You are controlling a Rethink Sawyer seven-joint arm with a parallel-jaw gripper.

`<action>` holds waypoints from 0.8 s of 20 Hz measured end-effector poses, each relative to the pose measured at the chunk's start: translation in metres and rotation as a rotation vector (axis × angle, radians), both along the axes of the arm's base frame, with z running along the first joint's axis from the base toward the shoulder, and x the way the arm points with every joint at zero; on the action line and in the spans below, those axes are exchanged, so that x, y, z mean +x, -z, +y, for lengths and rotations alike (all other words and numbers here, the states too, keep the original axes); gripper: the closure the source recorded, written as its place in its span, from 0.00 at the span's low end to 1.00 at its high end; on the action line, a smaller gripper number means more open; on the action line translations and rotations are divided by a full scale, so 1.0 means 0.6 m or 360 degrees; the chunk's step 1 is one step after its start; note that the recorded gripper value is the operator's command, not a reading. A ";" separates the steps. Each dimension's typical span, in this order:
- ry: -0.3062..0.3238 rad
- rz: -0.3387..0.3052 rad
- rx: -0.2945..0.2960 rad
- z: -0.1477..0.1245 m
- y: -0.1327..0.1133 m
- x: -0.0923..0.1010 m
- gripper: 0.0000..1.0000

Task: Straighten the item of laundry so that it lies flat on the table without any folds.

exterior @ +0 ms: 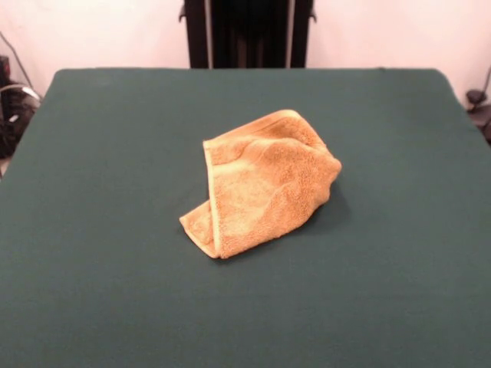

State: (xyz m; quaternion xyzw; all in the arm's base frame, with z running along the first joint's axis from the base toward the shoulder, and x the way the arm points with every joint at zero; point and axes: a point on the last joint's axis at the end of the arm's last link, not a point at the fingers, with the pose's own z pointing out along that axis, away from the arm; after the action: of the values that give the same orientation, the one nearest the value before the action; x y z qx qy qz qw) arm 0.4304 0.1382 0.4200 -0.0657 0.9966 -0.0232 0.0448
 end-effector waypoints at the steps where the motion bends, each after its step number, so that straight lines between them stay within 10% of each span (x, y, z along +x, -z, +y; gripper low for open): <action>1: 0.0002 0.0012 -0.0001 -0.002 -0.002 0.000 0.00; 16: -0.0412 0.0729 -0.0061 0.028 -0.073 -0.020 0.00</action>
State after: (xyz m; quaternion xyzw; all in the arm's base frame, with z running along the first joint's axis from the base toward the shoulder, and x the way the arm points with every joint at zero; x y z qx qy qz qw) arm 0.4185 0.1548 0.4638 -0.1971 0.9634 -0.0206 -0.1807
